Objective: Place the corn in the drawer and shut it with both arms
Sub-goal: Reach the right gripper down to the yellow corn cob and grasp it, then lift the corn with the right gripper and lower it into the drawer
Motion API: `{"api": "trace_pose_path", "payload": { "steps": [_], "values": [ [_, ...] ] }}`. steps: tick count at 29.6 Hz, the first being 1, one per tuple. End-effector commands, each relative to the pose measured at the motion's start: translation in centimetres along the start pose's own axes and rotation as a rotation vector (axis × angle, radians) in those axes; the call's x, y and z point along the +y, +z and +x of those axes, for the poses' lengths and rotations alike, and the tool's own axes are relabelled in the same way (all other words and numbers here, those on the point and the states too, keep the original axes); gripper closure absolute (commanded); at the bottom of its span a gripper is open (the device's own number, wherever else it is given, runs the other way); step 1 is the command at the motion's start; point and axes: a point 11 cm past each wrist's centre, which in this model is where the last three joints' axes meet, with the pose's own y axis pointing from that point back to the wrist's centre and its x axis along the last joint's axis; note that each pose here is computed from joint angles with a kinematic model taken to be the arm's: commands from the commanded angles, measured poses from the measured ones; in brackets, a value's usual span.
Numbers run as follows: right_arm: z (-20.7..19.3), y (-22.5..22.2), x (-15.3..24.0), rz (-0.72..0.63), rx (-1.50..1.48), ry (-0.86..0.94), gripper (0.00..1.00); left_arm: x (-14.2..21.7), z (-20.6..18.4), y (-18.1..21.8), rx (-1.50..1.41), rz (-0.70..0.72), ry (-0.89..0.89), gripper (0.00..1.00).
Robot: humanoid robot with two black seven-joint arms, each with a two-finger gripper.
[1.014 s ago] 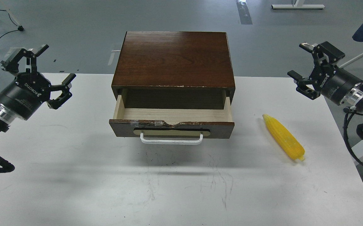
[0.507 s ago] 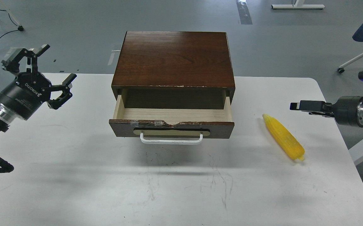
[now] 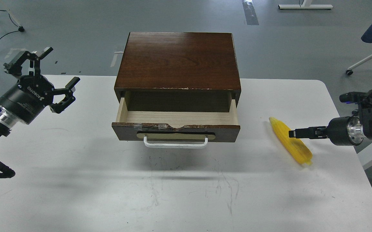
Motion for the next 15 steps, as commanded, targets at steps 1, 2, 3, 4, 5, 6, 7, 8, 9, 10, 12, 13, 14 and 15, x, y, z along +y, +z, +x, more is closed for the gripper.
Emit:
{"api": "trace_pose_path", "payload": {
  "steps": [1,2,3,4,5,6,7,8,9,10,12,13,14,15],
  "values": [
    [-0.25,-0.14,-0.31,0.004,0.003,-0.004,0.03,0.02,0.02,0.05,-0.003,0.0,0.0,0.0],
    [-0.22,-0.25,-0.38,0.007,0.006,-0.001,0.06,0.0,-0.02,-0.01,-0.004,0.002,-0.002,0.0],
    [-0.21,-0.25,-0.38,0.007,0.006,-0.001,0.06,-0.01,-0.02,-0.01,-0.004,0.002,-0.002,0.0],
    [-0.28,-0.51,-0.67,0.014,0.008,-0.003,0.1,-0.01,-0.02,-0.01,-0.004,0.002,-0.002,0.0],
    [-0.33,-0.77,-0.9,0.02,0.011,-0.007,0.14,0.02,0.01,0.04,-0.005,0.002,-0.001,0.0],
    [-0.34,-0.83,-0.96,0.021,0.011,-0.008,0.17,0.02,0.01,0.04,-0.005,0.002,-0.001,0.0],
    [-0.47,-0.88,-1.02,0.023,0.011,-0.011,0.26,0.0,0.01,0.08,-0.005,0.0,-0.001,0.0],
    [-0.6,-0.89,-1.07,0.024,0.011,-0.015,0.3,-0.01,0.01,0.13,-0.005,-0.001,-0.001,0.0],
    [-0.7,-0.89,-1.09,0.023,0.013,-0.019,0.35,-0.03,0.01,0.18,-0.006,-0.003,-0.001,0.0],
    [-0.98,-0.81,-1.17,0.019,0.017,-0.032,0.45,-0.03,0.01,0.18,-0.006,-0.003,-0.001,0.0],
    [-1.14,-0.77,-1.18,0.015,0.023,-0.041,0.58,-0.04,0.01,0.22,-0.006,-0.004,-0.001,0.0],
    [-1.1,-0.77,-1.16,0.014,0.024,-0.041,0.7,-0.04,0.01,0.23,-0.006,-0.004,-0.001,0.0],
    [-1.1,-0.72,-1.11,0.013,0.023,-0.041,0.75,-0.04,0.01,0.23,-0.006,-0.004,-0.001,0.0],
    [-0.89,-0.83,-1.07,0.015,0.025,-0.037,0.82,-0.06,0.01,0.27,-0.006,-0.006,-0.002,0.0]
  ]
}}
